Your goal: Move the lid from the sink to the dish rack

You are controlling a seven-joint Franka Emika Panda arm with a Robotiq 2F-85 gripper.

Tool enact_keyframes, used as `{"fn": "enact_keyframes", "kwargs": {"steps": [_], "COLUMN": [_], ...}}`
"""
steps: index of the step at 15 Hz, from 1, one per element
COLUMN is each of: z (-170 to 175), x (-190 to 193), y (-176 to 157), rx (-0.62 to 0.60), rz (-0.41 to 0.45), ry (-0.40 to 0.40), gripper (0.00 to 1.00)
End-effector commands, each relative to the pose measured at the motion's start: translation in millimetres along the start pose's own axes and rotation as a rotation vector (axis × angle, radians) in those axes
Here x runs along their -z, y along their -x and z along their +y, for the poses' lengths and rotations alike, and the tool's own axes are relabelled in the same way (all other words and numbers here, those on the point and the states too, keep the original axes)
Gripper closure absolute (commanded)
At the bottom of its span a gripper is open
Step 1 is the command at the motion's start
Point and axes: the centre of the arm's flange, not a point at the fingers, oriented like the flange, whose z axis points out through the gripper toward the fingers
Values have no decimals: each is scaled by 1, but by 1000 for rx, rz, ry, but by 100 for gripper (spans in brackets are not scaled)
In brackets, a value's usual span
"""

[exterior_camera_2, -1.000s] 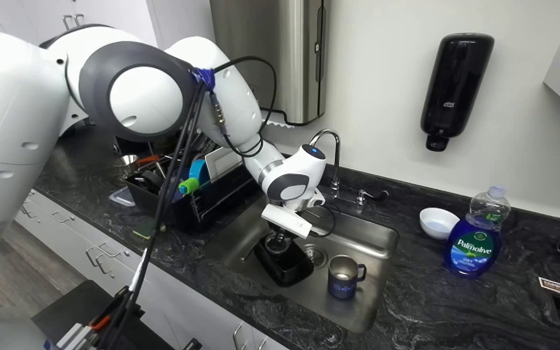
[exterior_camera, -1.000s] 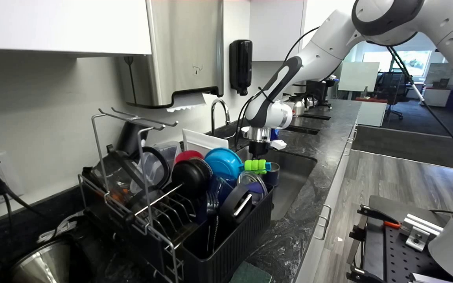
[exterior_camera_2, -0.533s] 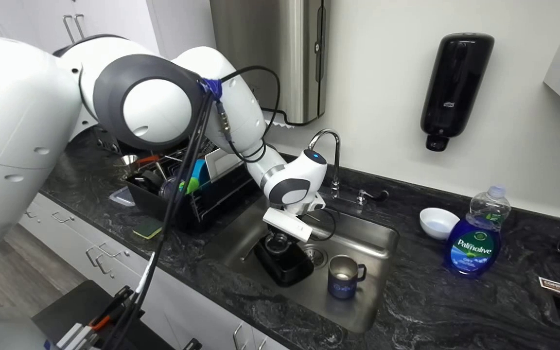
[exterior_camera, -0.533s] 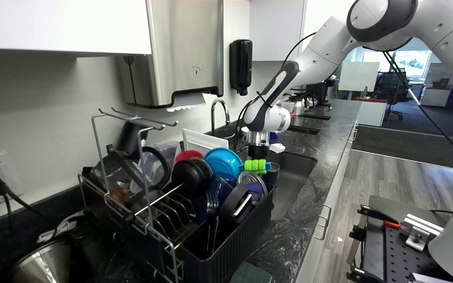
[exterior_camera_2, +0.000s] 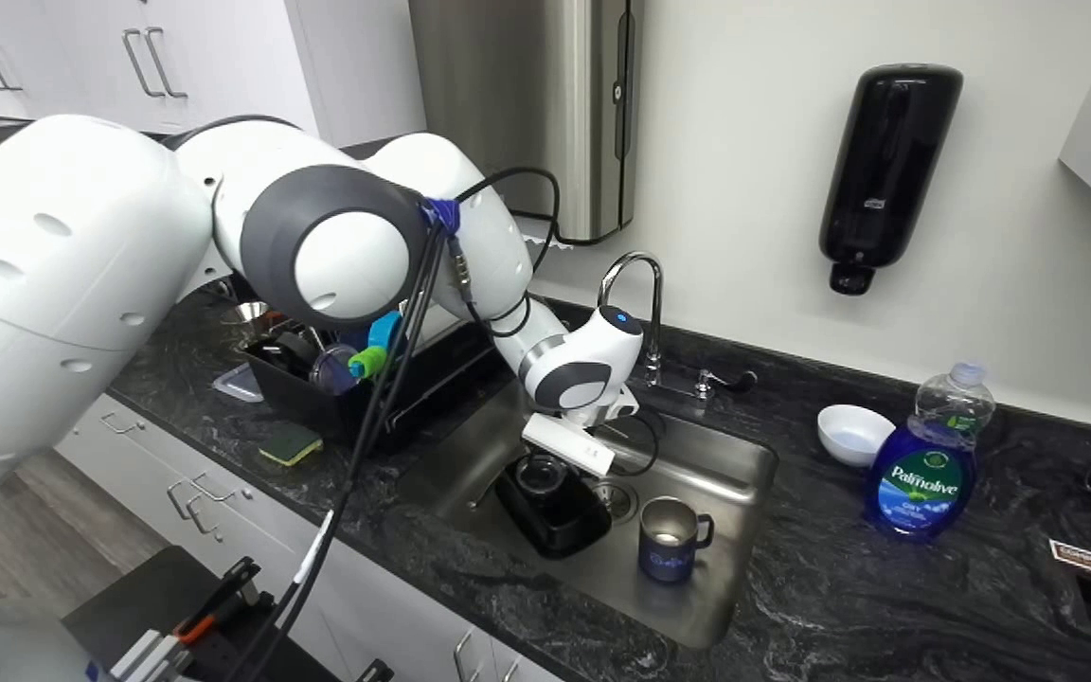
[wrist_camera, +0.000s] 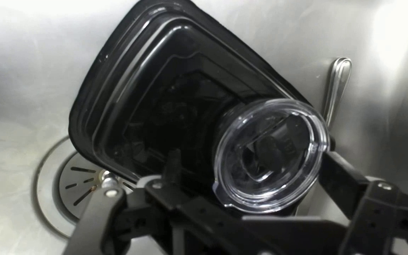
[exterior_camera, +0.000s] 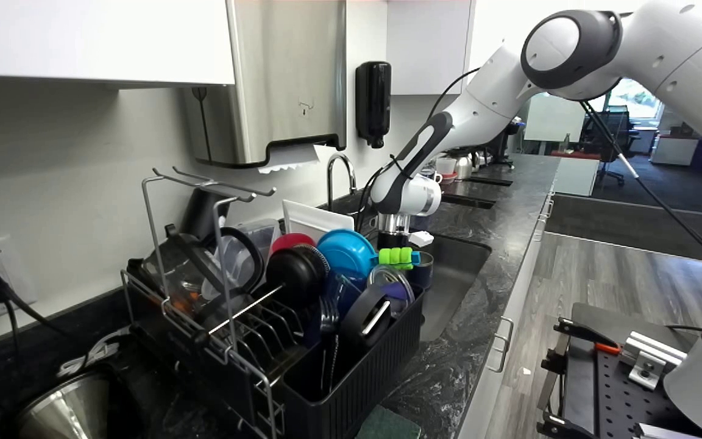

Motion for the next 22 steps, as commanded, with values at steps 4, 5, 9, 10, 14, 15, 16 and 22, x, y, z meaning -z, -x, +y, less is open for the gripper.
{"fn": "enact_keyframes", "kwargs": {"steps": [4,5,9,10,14,15,16,22], "z": [3,4,3,3,2,1,0,-9], "x": [-9,-10,-10,-10,-7,-6,-3,13], "y": [-9,-9,-8,-8,-6,-5,-4,4], "rx": [6,5,5,6,10,9,10,18], "rz": [0,-1,-5,-5,0,2,4,-4], "ry": [0,-1,-1,-1,1,-2,-1,-4], "gripper": [37,45,73,79,100,100,98,98]}}
